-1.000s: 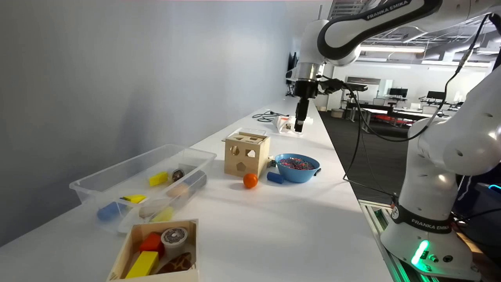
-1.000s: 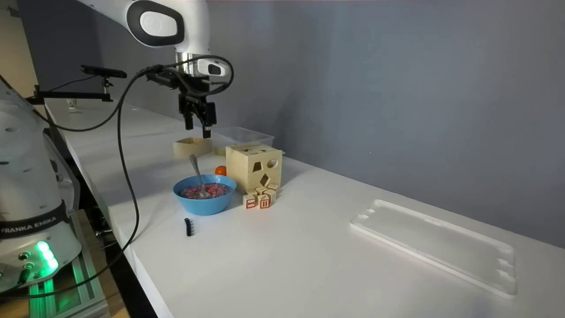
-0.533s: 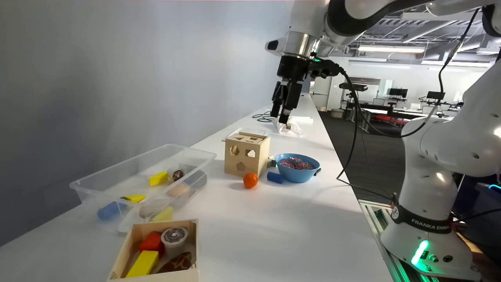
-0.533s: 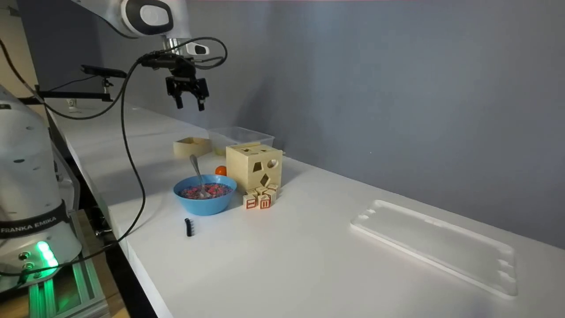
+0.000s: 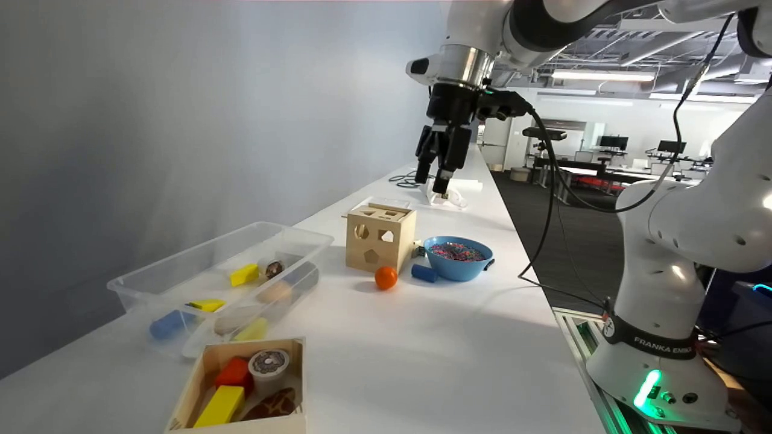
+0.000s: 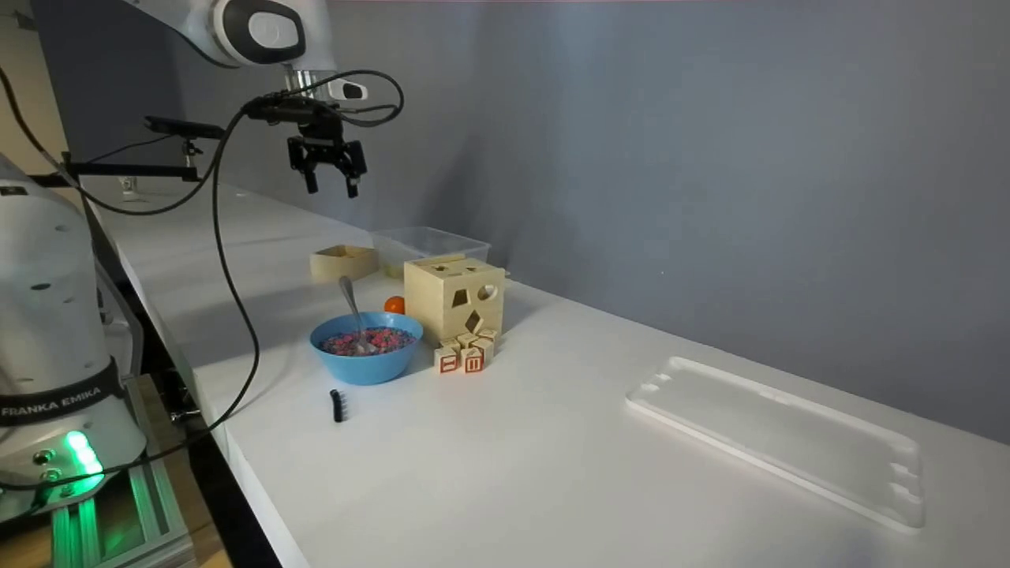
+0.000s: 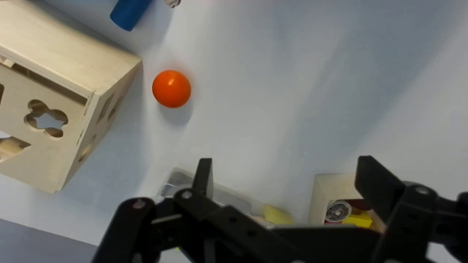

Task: Pour the coffee pods into the transparent container

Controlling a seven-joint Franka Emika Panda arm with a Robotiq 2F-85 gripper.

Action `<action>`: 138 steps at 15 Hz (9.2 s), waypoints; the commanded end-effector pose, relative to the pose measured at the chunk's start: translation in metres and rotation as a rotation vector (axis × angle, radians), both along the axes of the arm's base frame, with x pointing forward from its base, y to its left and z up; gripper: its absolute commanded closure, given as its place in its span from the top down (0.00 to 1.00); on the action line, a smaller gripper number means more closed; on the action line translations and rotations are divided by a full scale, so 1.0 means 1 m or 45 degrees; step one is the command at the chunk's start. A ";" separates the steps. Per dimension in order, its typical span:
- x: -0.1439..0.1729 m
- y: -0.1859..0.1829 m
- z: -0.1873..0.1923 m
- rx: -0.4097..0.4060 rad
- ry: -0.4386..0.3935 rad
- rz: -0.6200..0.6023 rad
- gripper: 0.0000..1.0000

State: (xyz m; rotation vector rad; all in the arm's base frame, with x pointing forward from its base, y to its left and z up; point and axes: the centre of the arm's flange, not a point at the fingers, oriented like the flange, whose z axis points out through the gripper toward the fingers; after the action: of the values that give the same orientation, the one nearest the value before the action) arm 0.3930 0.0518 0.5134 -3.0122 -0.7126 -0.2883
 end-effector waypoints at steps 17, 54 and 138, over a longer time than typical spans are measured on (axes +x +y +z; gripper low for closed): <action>-0.001 0.195 -0.063 0.012 0.307 -0.425 1.00; 0.128 0.291 -0.194 0.070 0.264 -1.440 0.33; 0.216 0.031 -0.165 1.959 2.326 -1.252 0.02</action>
State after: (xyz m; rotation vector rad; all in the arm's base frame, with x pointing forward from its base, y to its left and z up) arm 0.5974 0.0795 0.3442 -0.9762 0.9246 1.0307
